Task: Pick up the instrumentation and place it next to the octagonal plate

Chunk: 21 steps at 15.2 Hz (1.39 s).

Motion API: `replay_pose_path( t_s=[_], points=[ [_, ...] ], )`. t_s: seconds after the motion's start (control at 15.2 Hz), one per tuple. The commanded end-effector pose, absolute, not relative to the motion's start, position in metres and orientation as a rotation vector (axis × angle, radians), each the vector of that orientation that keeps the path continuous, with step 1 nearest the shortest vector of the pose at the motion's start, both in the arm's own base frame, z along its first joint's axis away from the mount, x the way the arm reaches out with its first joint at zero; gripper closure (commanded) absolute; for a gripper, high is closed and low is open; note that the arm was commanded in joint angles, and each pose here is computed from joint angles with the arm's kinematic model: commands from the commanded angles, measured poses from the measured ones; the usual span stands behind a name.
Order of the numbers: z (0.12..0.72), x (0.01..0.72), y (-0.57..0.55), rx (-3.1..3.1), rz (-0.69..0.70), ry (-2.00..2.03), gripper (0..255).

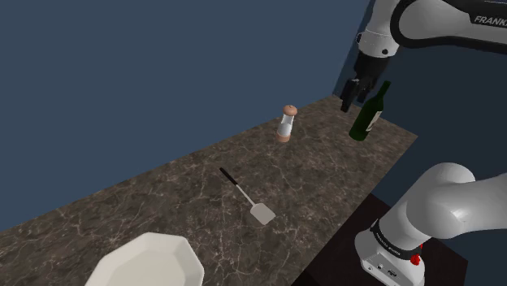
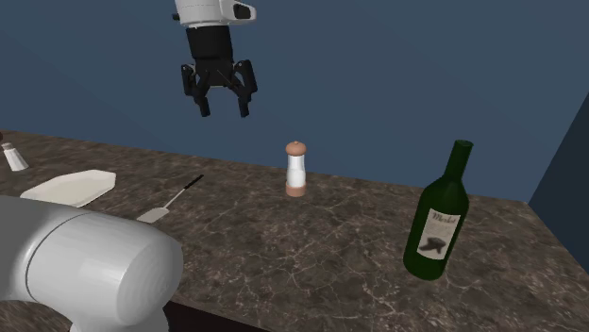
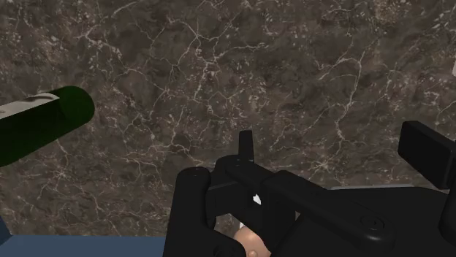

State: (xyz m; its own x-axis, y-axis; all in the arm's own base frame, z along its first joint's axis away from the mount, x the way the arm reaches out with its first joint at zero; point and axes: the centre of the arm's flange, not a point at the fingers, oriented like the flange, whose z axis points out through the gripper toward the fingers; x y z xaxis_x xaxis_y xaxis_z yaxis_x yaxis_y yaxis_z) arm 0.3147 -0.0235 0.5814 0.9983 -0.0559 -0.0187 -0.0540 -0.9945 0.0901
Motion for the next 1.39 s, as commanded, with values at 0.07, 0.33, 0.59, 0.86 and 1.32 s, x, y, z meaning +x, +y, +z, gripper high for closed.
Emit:
replay_pose_path(
  t_s=[0.07, 0.33, 0.59, 0.86, 1.32],
  points=[
    [0.575, 0.326, -0.026, 3.048, -0.032, -0.081, 0],
    [0.551, 0.371, -0.036, 3.036, -0.029, -0.071, 0],
    [0.528, 0.417, -0.046, 3.025, -0.025, -0.06, 0],
    [0.504, 0.462, -0.056, 3.013, -0.022, -0.05, 0],
    [0.463, 0.542, -0.073, 2.993, -0.017, -0.031, 0]
  ],
)
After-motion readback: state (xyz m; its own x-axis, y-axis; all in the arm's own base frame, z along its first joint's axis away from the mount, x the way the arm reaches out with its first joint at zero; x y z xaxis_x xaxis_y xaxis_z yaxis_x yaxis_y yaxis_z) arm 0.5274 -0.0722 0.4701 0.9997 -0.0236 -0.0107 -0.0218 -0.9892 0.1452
